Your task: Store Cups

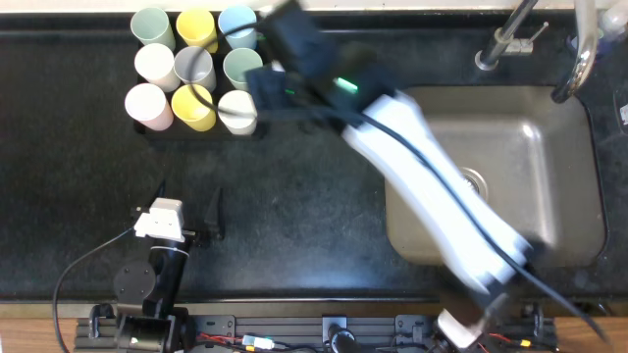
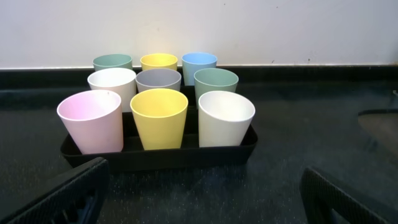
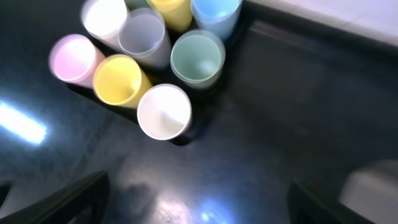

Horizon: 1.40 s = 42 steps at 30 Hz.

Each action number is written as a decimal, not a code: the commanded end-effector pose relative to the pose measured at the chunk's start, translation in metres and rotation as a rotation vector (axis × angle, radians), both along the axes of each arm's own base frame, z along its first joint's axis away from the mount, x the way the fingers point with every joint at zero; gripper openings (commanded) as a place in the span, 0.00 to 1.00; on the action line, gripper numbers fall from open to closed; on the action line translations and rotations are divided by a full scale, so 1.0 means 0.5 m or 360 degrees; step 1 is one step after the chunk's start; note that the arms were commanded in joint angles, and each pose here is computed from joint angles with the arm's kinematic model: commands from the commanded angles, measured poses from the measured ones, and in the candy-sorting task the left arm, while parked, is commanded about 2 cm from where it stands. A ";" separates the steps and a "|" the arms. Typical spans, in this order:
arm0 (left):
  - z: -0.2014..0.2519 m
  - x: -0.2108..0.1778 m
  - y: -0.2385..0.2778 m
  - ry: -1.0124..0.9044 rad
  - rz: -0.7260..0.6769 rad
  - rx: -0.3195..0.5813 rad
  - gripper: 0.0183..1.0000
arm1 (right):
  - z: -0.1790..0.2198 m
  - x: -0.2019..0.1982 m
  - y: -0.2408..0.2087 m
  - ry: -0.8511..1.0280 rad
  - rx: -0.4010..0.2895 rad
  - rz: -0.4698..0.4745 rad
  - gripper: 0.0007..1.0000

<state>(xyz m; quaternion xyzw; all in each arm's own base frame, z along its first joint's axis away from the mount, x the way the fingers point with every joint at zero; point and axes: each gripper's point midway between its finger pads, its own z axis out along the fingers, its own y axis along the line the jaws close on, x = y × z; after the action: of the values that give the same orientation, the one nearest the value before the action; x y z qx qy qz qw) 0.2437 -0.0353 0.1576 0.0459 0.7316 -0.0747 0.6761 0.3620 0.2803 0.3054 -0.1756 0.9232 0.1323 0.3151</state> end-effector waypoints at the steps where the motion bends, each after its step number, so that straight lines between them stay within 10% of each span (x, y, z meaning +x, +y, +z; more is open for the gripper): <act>1: 0.001 -0.002 -0.004 -0.0014 -0.0024 0.0037 1.00 | 0.024 -0.062 -0.138 -0.0119 -0.0097 -0.0101 1.00; 16: 0.001 -0.002 -0.004 -0.0014 -0.0024 0.0037 1.00 | -0.094 -0.238 -0.436 -0.0466 0.0205 -0.0613 1.00; 29: 0.001 -0.002 -0.004 -0.0014 -0.0024 0.0037 1.00 | -0.100 -0.258 -0.488 -0.1435 0.0309 -0.0575 1.00; 42: 0.001 -0.002 -0.004 -0.0014 -0.0024 0.0037 1.00 | -0.205 -0.251 -0.432 -0.1564 0.0356 -0.0292 1.00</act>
<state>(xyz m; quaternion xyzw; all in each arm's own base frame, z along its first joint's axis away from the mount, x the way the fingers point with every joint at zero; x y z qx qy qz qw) 0.2437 -0.0353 0.1576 0.0459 0.7316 -0.0747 0.6761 0.2347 0.0611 0.2196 -0.0888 0.6479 0.1018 0.7496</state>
